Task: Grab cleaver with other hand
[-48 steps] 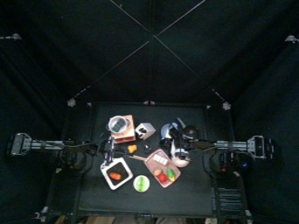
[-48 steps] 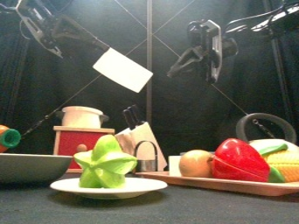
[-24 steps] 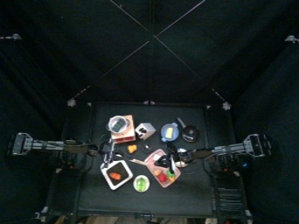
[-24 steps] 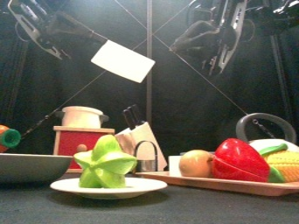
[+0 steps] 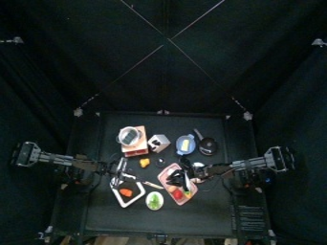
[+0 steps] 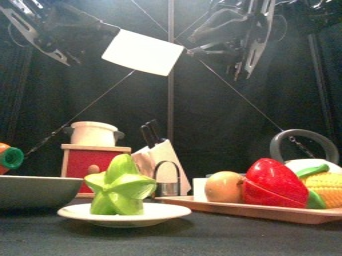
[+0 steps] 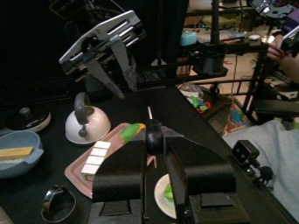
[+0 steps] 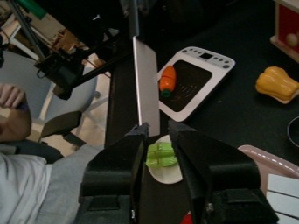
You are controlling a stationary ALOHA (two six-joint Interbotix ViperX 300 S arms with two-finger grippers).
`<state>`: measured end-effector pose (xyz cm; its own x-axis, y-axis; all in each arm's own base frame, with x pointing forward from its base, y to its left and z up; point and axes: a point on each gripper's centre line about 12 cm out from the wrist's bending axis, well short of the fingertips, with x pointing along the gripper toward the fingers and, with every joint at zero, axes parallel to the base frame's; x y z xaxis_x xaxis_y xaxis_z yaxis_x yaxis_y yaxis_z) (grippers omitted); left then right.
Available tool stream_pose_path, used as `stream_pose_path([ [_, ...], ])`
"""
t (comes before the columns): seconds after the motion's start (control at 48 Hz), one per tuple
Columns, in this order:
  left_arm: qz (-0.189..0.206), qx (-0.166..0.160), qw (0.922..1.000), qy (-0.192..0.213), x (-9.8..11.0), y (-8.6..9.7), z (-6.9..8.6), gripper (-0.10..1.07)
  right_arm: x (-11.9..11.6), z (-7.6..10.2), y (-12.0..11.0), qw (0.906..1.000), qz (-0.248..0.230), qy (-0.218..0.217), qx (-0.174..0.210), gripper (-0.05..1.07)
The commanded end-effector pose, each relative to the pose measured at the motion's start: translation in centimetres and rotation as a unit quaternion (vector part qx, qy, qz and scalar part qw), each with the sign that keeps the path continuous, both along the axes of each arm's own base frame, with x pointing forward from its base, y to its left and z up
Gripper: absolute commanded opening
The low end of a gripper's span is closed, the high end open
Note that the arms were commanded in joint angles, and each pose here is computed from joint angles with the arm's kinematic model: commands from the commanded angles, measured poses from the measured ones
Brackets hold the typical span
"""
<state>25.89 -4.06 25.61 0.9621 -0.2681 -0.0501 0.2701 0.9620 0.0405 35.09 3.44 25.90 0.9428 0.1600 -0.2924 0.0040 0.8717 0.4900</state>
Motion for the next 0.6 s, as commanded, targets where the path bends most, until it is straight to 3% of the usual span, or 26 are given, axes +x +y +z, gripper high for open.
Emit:
stream_pose_path([
  [0.0, 0.013, -0.016, 0.9997, -0.01, 0.5, -0.1, 0.4, 0.47, 0.5, 1.5, -0.5, 0.9995, -0.027, 0.008, 0.012, 0.72],
  [0.083, 0.027, -0.021, 0.9993, -0.013, 0.6, 0.1, 0.1, 0.47, 0.5, 1.4, -0.8, 0.9969, -0.055, 0.057, 0.0, 0.74],
  [0.188, 0.047, -0.028, 0.998, -0.031, 0.5, 0.4, -0.3, 0.47, 0.6, 1.6, -0.3, 0.9942, -0.056, 0.086, -0.032, 0.75],
  [0.396, 0.079, -0.046, 0.9946, -0.049, -0.1, 0.9, -0.8, 0.47, 1.0, 3.1, 1.6, 0.9953, -0.023, 0.064, -0.069, 0.82],
  [0.583, 0.072, -0.04, 0.9954, -0.049, -0.1, 0.4, -0.9, 0.47, 1.5, 1.8, 1.7, 0.9935, -0.02, 0.079, -0.08, 0.93],
])
